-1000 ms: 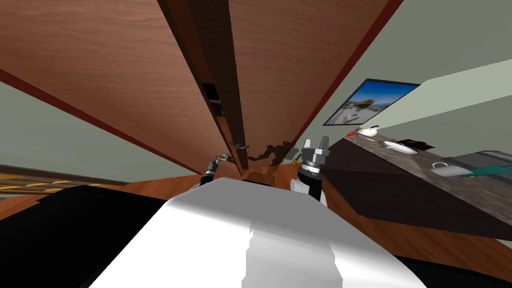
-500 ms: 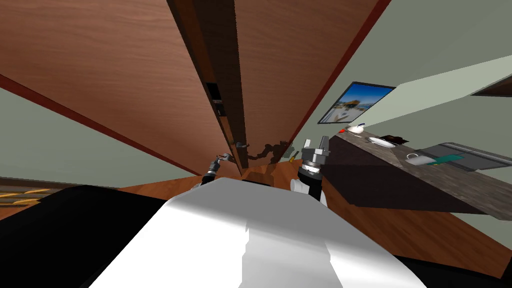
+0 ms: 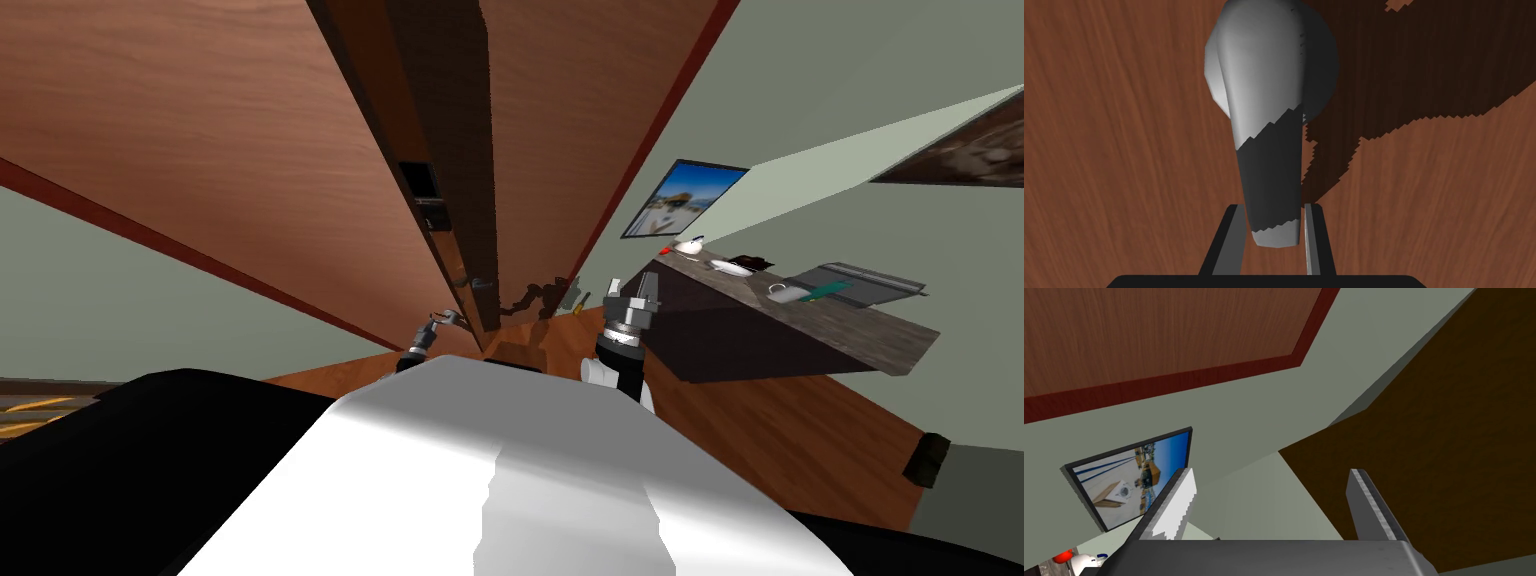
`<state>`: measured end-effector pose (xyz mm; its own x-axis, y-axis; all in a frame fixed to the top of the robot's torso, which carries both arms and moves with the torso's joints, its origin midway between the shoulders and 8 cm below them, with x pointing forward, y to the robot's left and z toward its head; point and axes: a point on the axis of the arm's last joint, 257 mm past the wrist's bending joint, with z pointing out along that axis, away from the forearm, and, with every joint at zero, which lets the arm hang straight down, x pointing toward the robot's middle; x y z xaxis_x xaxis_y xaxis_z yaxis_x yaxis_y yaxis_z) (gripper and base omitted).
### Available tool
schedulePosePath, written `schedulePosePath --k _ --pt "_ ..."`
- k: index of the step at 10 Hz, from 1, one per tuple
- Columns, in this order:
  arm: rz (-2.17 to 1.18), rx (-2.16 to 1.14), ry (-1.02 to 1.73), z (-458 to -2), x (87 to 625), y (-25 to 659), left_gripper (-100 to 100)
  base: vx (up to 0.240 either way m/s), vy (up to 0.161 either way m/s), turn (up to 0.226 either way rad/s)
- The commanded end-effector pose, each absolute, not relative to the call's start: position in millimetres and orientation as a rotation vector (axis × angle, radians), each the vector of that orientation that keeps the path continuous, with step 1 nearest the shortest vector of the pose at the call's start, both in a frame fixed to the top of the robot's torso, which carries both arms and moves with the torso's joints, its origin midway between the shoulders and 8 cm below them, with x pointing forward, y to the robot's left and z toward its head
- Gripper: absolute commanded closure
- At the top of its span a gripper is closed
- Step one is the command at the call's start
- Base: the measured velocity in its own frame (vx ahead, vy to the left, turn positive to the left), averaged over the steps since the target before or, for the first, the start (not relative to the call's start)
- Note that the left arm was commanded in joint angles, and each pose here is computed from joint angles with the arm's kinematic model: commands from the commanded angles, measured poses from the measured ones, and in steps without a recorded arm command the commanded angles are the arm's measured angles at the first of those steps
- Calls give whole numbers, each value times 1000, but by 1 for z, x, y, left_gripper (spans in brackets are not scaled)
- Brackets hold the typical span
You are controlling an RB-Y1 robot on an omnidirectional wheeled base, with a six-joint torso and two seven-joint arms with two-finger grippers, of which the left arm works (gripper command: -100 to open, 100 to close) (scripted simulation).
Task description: Pull the door open
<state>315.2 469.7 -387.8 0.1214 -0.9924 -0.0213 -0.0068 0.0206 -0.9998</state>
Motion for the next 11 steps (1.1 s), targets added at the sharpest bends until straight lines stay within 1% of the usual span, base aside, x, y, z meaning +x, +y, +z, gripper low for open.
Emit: schedulePosePath --k 1,5,6,9,11 --pt "-1135 -1245 1149 -391 312 455 100 -150 35 -58" --pt "-1181 -1227 1181 -391 296 445 100 -122 38 -94" --pt "-1148 -1235 1168 -390 299 457 100 -72 32 -33" --pt "-1171 -1225 1183 -390 288 454 100 -175 45 -161" --pt "-1183 -1220 1191 -391 282 451 100 -164 26 -117"
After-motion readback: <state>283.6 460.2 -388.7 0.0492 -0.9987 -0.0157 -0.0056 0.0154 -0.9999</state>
